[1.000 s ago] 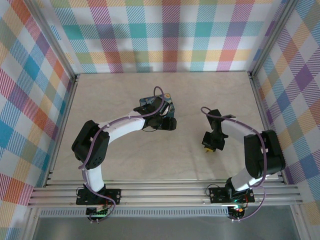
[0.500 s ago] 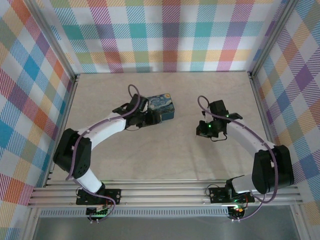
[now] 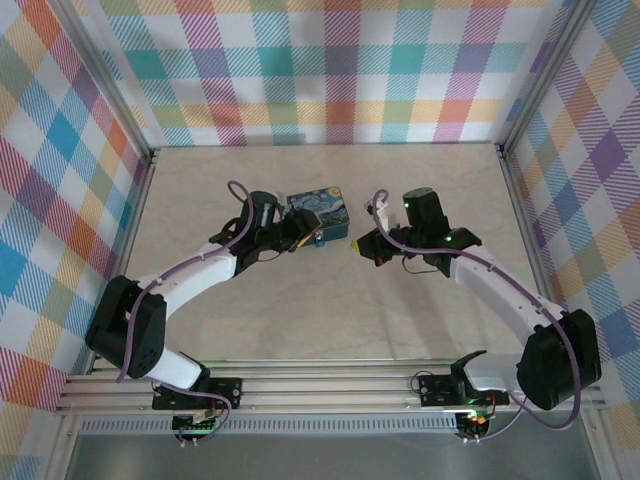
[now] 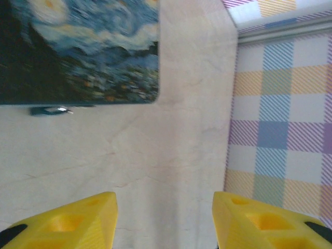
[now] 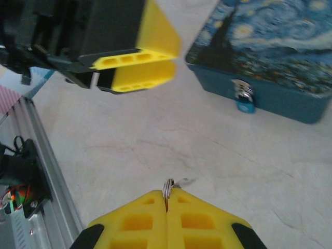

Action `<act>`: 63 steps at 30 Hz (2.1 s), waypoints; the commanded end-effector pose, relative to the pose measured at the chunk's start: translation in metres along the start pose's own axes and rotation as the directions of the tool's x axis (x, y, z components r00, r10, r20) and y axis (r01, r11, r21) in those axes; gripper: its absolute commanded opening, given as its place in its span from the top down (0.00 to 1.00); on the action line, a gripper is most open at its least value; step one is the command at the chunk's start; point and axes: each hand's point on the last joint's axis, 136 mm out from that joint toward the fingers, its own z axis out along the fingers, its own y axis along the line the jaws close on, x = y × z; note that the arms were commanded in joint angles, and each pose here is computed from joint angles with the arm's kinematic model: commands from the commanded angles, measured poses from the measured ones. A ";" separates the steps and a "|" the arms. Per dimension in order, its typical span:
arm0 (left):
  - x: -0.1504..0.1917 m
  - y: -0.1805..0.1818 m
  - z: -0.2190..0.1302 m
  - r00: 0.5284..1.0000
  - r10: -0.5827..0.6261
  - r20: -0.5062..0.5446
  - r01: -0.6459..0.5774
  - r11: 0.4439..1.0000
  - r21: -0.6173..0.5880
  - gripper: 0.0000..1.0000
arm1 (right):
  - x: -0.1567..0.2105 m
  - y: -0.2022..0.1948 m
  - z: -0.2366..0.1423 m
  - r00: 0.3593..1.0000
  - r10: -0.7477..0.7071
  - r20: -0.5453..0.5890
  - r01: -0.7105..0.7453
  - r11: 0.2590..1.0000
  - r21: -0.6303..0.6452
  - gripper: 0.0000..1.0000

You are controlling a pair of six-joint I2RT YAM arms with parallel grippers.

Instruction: Unlock the padlock with the key

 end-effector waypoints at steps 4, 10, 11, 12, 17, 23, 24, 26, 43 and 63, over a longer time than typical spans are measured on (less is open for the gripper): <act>0.011 -0.038 0.008 0.996 -0.081 -0.034 0.085 0.985 0.148 0.49 | -0.015 0.022 0.010 0.990 -0.121 0.069 0.126 0.989 -0.079 1.00; 0.023 -0.027 0.016 0.979 -0.193 -0.065 0.200 0.973 0.120 0.48 | -0.012 0.021 0.021 0.993 -0.099 0.061 0.104 0.992 -0.071 1.00; 0.024 -0.026 0.017 0.976 -0.209 -0.065 0.216 0.969 0.123 0.48 | -0.012 0.020 0.023 0.994 -0.096 0.060 0.100 0.993 -0.067 1.00; 0.025 -0.025 0.017 0.971 -0.228 -0.065 0.235 0.964 0.128 0.48 | -0.012 0.019 0.025 0.994 -0.092 0.060 0.095 0.994 -0.058 1.00; 0.030 -0.015 0.017 0.937 -0.343 -0.060 0.348 0.929 0.127 0.44 | -0.015 0.008 0.032 0.997 -0.051 0.064 0.051 0.999 -0.003 1.00; 0.039 -0.024 0.021 0.903 -0.418 -0.097 0.428 0.892 0.146 0.44 | -0.016 0.004 0.042 0.997 -0.006 0.079 0.006 1.000 0.010 1.00; 0.040 -0.026 0.021 0.901 -0.422 -0.101 0.433 0.888 0.153 0.44 | -0.016 0.005 0.043 0.997 -0.004 0.079 0.003 1.000 0.008 1.00; 0.039 -0.030 0.020 0.897 -0.430 -0.103 0.442 0.882 0.165 0.45 | -0.016 0.005 0.045 0.997 0.003 0.079 -0.003 1.000 0.005 1.00; 0.032 -0.027 0.006 0.937 -0.348 -0.022 0.347 0.927 0.141 0.98 | -0.004 0.002 0.048 0.998 0.029 0.058 -0.030 0.999 0.013 1.00; 0.010 -0.096 -0.072 0.698 0.710 0.094 -0.716 0.690 0.102 1.00 | -0.018 0.069 -0.029 0.993 0.119 0.021 -0.108 0.951 -0.289 0.54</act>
